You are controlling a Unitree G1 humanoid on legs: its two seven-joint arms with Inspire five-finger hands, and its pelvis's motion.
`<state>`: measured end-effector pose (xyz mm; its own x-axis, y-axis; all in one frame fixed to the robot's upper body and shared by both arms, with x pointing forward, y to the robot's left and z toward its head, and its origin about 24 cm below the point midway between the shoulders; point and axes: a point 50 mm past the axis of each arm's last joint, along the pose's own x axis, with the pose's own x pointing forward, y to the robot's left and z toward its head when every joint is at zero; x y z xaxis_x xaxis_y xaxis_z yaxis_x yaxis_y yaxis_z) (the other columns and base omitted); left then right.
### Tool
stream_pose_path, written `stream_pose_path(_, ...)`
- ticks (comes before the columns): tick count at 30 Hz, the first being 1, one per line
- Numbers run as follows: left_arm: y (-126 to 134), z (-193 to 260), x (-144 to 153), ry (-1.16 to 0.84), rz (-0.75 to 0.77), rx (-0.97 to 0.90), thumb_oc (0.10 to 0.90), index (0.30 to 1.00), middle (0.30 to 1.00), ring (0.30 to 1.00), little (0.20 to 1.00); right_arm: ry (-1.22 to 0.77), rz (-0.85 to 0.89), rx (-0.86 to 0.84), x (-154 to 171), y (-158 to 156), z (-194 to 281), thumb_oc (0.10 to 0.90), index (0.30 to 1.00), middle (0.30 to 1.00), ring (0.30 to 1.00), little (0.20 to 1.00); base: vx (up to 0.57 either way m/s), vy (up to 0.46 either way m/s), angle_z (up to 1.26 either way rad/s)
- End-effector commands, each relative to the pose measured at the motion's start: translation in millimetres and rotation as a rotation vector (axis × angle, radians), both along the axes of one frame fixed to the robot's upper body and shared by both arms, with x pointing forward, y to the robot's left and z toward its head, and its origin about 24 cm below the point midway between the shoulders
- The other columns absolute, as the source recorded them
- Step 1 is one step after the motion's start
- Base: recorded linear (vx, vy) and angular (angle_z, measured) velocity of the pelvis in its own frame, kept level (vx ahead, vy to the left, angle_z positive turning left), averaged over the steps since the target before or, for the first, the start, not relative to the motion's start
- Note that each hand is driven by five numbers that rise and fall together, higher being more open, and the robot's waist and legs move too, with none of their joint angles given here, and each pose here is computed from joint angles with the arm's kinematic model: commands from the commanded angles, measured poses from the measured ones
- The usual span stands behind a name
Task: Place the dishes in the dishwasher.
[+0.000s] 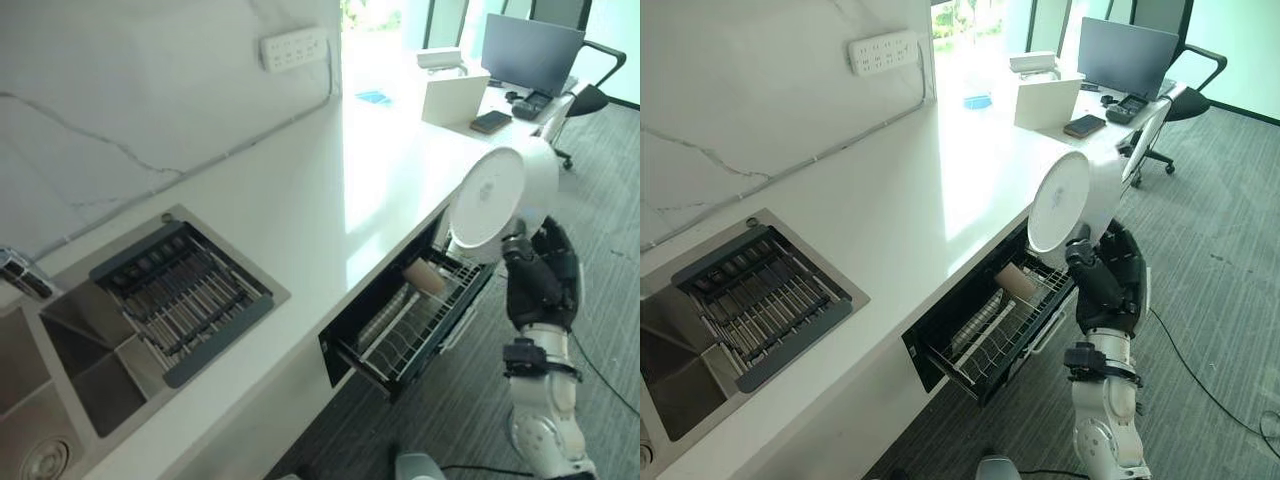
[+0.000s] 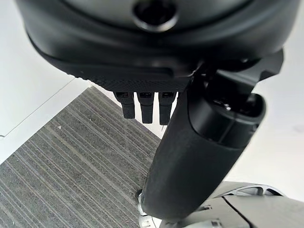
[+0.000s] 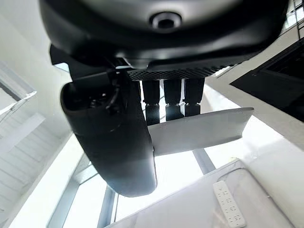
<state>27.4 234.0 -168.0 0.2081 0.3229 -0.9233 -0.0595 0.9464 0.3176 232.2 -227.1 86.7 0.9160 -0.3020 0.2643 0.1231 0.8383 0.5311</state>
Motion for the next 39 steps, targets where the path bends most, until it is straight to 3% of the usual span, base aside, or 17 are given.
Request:
stream_pose_path(1,-12,5,48,-0.179,0.009,-0.041,0.8,0.9,0.9,0.9,0.9,-0.318,0.059,-0.03,11,8,57,0.4,0.3,0.3,0.3,0.3,0.03,0.033,-0.04)
stream_pose_path(26,-20,4,42,-0.17,-0.003,-0.06,0.8,0.9,0.9,0.9,0.9,0.058,0.0,-0.098,23,17,-25,0.4,0.3,0.3,0.3,0.3,0.03,0.008,0.04)
stream_pose_path(37,-20,2,36,-0.137,-0.039,-0.063,0.8,0.9,0.9,0.9,0.9,0.222,-0.046,-0.221,36,18,-50,0.4,0.3,0.3,0.3,0.3,0.05,0.002,0.22)
stream_pose_path(39,-19,2,33,-0.132,-0.041,-0.064,0.8,0.9,0.9,0.9,0.9,0.274,-0.06,-0.32,42,16,-53,0.4,0.3,0.3,0.3,0.3,0.08,-0.002,0.27)
